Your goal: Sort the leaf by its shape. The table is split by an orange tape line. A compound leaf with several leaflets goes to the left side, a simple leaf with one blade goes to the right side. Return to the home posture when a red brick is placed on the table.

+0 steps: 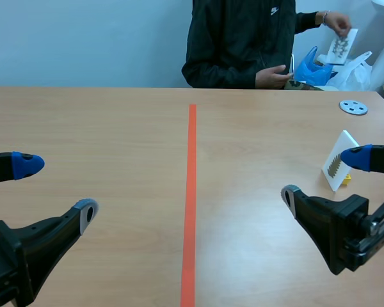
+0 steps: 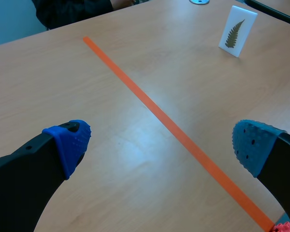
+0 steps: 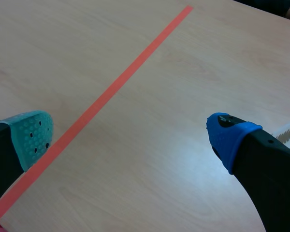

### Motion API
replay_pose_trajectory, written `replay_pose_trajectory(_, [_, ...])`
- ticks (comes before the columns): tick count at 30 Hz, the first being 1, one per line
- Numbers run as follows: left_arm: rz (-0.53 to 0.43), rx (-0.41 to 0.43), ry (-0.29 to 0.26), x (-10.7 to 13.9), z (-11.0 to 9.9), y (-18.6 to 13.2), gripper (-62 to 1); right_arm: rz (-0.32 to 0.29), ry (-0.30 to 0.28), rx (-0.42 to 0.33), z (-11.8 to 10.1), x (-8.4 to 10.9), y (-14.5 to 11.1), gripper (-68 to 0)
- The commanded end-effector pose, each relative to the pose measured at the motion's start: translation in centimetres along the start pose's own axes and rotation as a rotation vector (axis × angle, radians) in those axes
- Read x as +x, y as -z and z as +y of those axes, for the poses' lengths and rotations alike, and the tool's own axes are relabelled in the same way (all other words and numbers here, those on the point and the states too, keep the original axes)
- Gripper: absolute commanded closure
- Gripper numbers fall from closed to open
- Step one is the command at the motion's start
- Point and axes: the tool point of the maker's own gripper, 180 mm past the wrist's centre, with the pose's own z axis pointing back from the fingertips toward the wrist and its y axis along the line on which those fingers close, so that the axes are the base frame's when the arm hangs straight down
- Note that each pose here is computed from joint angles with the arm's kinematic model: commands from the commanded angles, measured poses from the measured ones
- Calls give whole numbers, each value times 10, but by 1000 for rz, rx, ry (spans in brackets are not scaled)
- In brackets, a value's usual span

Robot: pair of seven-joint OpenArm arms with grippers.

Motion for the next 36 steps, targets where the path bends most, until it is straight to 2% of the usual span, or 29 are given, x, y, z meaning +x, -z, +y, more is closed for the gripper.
replay_pose_trajectory(1, [-30, -6, -6, 7, -2, 1, -623, -33, -5, -28, -8, 10, 0, -679])
replay_pose_trajectory(36, [-31, -6, -6, 7, -2, 1, -623, -36, -5, -45, -12, 10, 0, -679])
